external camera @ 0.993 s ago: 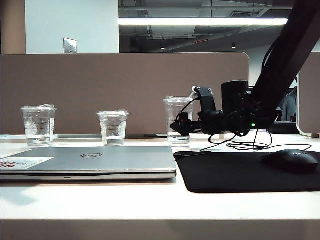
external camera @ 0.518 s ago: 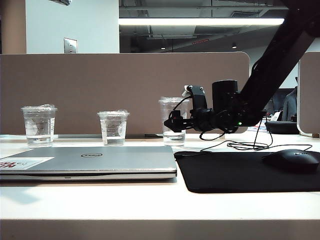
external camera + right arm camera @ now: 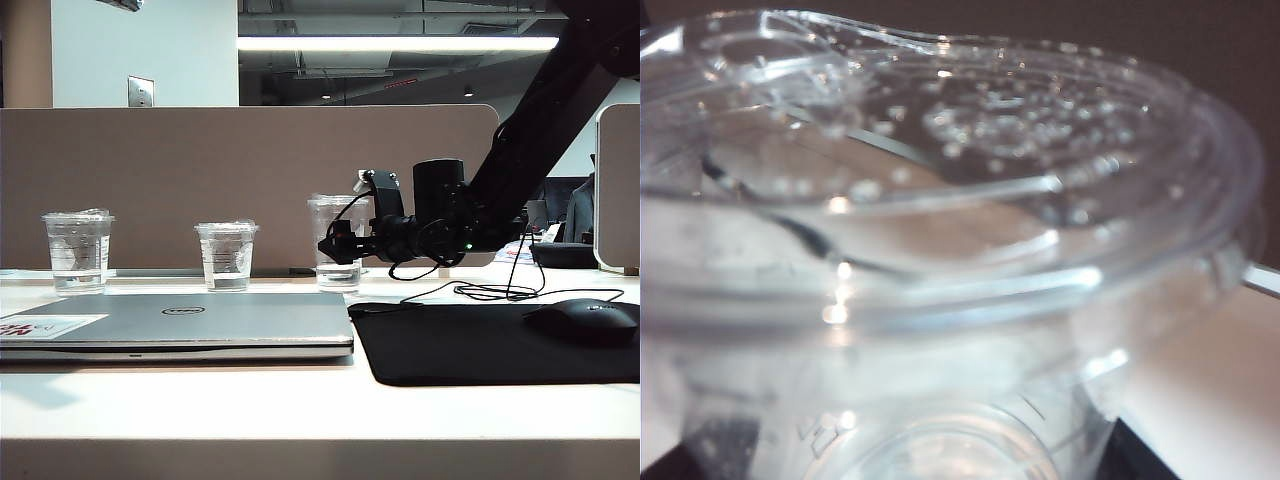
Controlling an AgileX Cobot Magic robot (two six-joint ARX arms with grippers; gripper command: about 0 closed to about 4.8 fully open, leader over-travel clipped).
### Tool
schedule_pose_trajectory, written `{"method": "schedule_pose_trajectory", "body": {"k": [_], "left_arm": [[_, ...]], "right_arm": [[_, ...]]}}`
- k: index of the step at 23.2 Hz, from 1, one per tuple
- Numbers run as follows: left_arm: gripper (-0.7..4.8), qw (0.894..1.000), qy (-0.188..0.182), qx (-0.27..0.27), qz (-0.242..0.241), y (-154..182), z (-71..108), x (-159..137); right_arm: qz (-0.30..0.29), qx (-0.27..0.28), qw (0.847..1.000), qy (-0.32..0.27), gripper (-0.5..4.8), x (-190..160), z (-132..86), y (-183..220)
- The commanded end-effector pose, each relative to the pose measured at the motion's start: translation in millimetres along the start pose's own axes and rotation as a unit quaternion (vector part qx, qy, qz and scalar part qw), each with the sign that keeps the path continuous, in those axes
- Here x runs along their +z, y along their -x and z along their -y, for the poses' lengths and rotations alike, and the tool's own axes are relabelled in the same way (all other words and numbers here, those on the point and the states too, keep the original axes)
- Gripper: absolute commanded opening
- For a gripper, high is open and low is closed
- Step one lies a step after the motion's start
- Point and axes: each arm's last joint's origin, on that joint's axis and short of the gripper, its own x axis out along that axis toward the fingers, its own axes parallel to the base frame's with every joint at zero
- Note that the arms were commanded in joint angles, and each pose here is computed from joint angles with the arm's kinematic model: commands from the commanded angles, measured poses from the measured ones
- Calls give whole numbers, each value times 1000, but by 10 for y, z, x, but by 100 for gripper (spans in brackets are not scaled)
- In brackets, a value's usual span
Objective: Pick up the coffee cup on the right and place it on the right side of the laptop.
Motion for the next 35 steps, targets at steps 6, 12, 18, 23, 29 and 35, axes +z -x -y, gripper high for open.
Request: {"method": "schedule_pose_trajectory", "body": {"k": [6, 12, 18, 23, 29, 35], "left_arm": [[-5, 1000, -4, -3, 6, 11, 5, 19], [-5, 1000, -4, -3, 6, 11, 5, 19], [-5, 1000, -4, -3, 6, 11, 5, 19], [-5, 1000, -4, -3, 6, 11, 5, 19], [-5, 1000, -4, -3, 6, 11, 5, 19], [-5, 1000, -4, -3, 6, 11, 5, 19]], "right_arm": [[20, -1, 1000, 9, 264, 92, -3, -2], [20, -1, 1000, 9, 256, 93, -3, -2], [21, -1, 1000, 9, 198, 99, -3, -2], [22, -1, 1000, 7, 198, 118, -1, 1], [24, -3, 1000, -3, 198, 447, 17, 63], [40, -7, 999, 5, 198, 710, 41, 130]]}}
